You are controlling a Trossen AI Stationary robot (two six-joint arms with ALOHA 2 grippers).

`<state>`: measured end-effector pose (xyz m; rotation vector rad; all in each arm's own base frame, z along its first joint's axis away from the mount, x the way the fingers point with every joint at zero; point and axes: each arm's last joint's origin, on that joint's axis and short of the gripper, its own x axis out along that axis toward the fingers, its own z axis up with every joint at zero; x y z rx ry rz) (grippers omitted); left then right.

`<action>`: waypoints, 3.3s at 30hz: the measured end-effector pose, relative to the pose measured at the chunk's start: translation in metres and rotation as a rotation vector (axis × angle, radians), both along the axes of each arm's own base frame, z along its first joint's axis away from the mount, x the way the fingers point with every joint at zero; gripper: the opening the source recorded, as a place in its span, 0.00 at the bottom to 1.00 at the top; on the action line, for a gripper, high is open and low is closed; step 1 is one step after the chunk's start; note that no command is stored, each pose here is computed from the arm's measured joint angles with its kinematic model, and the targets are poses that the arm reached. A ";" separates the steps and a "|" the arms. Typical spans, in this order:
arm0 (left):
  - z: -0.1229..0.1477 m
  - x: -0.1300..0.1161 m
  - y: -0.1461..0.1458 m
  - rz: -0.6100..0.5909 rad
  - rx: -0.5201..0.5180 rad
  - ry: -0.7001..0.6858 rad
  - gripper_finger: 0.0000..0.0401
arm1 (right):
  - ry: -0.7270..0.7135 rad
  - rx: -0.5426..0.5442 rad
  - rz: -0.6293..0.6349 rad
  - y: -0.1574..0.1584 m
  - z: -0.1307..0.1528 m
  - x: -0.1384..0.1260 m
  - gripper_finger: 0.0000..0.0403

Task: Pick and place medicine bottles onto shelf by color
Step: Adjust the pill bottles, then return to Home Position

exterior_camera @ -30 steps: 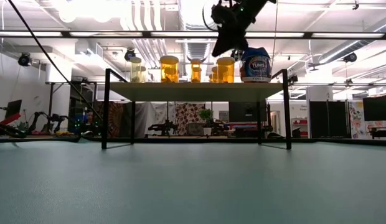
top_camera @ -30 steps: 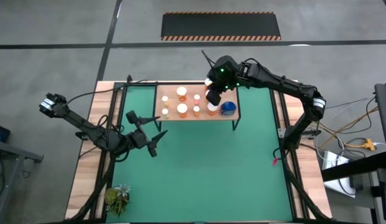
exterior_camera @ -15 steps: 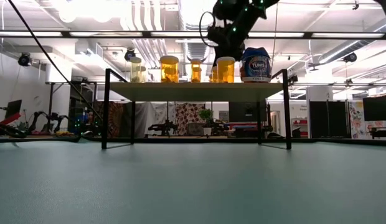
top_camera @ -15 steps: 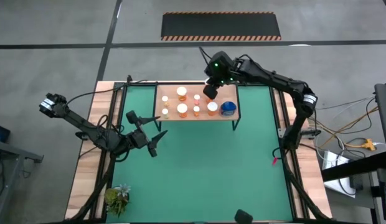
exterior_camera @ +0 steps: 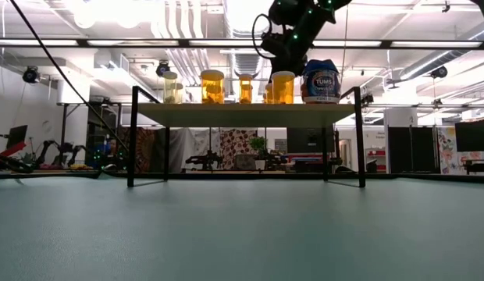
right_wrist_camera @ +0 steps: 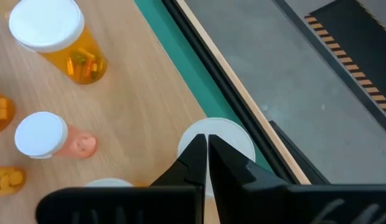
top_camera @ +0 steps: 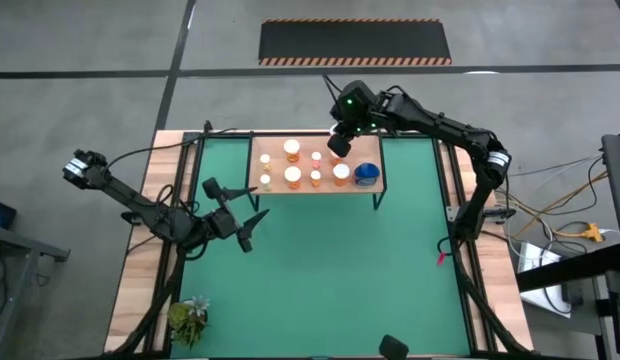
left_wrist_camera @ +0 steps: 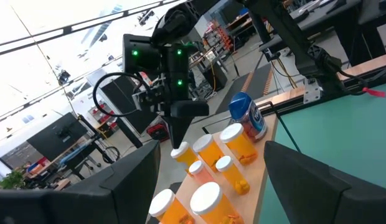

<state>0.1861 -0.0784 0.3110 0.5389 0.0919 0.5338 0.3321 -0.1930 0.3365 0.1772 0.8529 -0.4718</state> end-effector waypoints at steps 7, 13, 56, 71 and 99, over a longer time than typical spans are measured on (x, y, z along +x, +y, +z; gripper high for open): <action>0.000 0.000 0.000 0.000 -0.001 -0.002 0.67 | -0.008 -0.004 0.000 0.001 0.004 -0.002 0.02; 0.000 0.000 0.000 0.000 -0.001 -0.002 0.67 | -0.006 0.024 0.046 0.018 0.026 -0.015 0.02; 0.000 0.000 0.000 -0.002 -0.001 -0.003 0.67 | 0.194 0.162 0.239 0.081 0.008 0.001 0.02; 0.000 0.000 0.000 -0.002 -0.002 -0.003 0.67 | 0.158 0.125 0.263 0.080 0.020 0.002 0.02; -0.029 -0.051 -0.050 -0.301 -0.259 0.082 0.65 | -0.455 -0.178 0.709 0.220 -0.047 -0.071 0.02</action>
